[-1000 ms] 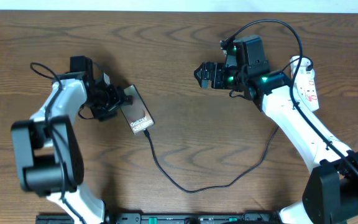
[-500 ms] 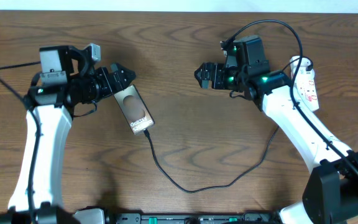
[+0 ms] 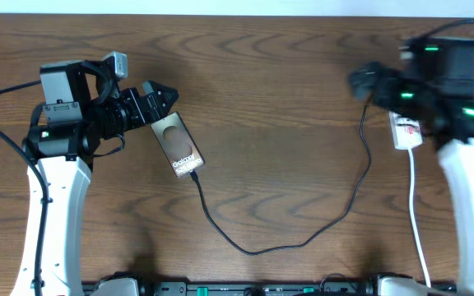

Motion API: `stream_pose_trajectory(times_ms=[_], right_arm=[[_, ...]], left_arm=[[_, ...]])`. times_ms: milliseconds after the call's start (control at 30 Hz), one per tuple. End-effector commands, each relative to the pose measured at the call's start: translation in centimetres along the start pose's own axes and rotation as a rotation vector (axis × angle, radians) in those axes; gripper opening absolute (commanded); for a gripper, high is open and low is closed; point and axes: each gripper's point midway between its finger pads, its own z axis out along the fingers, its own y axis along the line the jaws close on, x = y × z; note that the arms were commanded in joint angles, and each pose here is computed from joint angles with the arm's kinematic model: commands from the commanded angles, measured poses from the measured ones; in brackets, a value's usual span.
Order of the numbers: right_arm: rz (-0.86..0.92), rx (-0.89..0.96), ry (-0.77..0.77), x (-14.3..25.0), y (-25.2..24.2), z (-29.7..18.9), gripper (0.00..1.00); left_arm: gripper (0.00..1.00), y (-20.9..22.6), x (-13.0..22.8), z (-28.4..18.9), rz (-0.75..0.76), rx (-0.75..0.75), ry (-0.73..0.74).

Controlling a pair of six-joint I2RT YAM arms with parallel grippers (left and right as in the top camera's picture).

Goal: Plug charger to phone and switch on socket

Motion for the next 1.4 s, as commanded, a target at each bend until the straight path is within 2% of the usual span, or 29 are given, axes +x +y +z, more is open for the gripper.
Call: stream_pose_trajectory(times_ms=[0,133,333,500,767,933,1100,1367], right_arm=[[0.003,0.057,-0.108,-2.9,-3.0,-4.1,0.99],[0.071,0.137,-0.125,-3.7,-8.3,-6.3,0.99],[0.168,0.018,-0.048,-3.5,-13.6,-7.5,0.99],[0.190,0.033,0.010,-5.4,-17.9,-7.2,0.99],[0.145,0.008,0.171,-7.5,-21.8,-1.6,0.99],[0.075,-0.022,0.354,-4.5,-24.3,4.1,0.99],[-0.030,-0.096,0.491,-1.3,-24.3,8.4,0.99],[-0.171,-0.084,0.559,0.0,-22.5,12.8,0.99]], left_arm=[[0.95,0.0,-0.4,-0.3,0.014,-0.010,-0.016],[0.95,0.1,-0.4,-0.3,0.015,-0.015,-0.018],[0.95,0.3,-0.5,-0.3,0.015,-0.026,-0.022],[0.95,0.6,-0.6,-0.3,0.015,-0.043,-0.028],[0.95,0.6,-0.6,-0.3,0.014,-0.043,-0.027],[0.95,0.6,-0.6,-0.3,0.014,-0.043,-0.027],[0.95,0.6,-0.6,-0.3,0.013,-0.043,-0.027],[0.95,0.7,-0.4,-0.3,0.009,-0.045,-0.022]])
